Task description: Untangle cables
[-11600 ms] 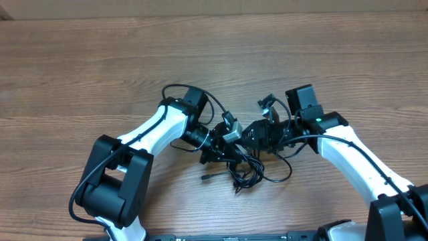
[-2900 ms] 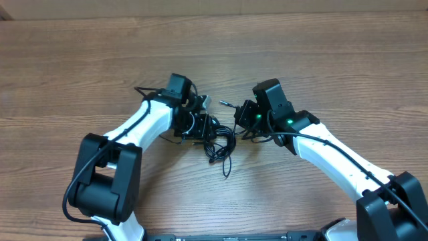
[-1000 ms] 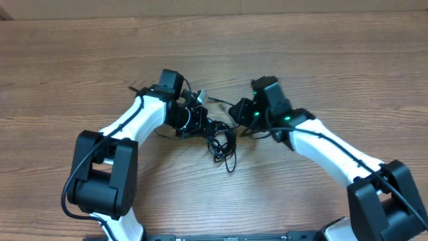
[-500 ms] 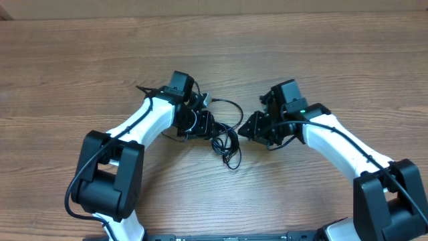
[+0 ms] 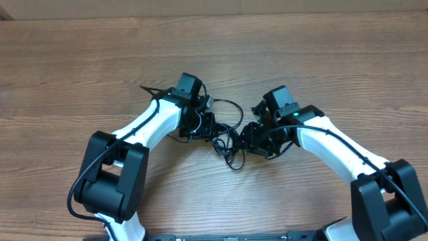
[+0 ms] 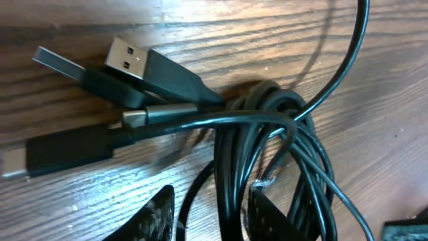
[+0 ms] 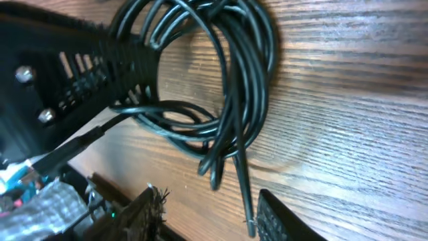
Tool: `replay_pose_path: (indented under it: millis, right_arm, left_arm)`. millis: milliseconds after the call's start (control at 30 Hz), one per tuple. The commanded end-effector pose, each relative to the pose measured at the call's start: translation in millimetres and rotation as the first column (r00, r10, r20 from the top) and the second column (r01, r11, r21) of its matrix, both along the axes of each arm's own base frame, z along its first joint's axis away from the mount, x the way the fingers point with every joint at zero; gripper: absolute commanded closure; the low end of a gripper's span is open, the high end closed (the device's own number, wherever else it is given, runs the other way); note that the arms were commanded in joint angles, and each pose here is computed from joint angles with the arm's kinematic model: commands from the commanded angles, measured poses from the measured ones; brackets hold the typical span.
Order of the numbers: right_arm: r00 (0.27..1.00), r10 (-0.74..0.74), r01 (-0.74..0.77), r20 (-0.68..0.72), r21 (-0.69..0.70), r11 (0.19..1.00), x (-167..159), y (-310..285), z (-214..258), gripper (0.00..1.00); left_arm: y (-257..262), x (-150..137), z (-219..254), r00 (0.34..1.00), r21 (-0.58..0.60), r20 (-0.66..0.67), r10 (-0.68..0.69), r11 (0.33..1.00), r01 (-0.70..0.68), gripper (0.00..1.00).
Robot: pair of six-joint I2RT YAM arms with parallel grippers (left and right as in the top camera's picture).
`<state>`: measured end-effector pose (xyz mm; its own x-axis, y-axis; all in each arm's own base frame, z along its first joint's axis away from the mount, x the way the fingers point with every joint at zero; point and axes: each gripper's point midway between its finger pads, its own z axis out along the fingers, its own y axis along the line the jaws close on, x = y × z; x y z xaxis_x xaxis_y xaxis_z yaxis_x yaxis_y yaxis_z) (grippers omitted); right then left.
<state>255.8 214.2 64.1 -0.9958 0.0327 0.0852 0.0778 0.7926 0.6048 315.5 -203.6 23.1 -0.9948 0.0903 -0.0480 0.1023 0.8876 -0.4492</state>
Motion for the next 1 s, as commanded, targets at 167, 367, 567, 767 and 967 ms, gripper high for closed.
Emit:
replay_pose_path:
  millis: [167, 367, 567, 767, 967]
  right_arm:
    - [0.997, 0.062, -0.066, 0.049, 0.077, 0.995, -4, 1, 20, 0.53]
    - [0.997, 0.076, -0.074, -0.032, 0.051, 0.996, -22, -4, 16, 0.53]
    - [0.993, 0.100, -0.097, -0.064, 0.044, 0.994, -36, 5, 13, 0.53]
    - [0.991, 0.123, -0.121, -0.050, 0.045, 0.992, -40, 18, 14, 0.53]
    - [0.998, 0.006, -0.013, -0.055, -0.122, 0.992, -32, 5, -3, 0.55]
  left_arm:
    - [0, 2, -7, 0.998, 0.021, -0.015, 0.054, 0.998, -0.054, 0.65]
    - [-1, 4, -12, 0.996, 0.006, -0.013, 0.094, 0.996, -0.093, 0.70]
    - [-5, 5, -10, 0.995, -0.018, -0.016, 0.095, 0.995, -0.095, 0.75]
    - [-5, 0, -10, 0.995, -0.021, -0.037, 0.092, 0.996, -0.092, 0.71]
    - [-4, -5, -11, 0.994, -0.011, -0.058, 0.092, 0.996, -0.093, 0.71]
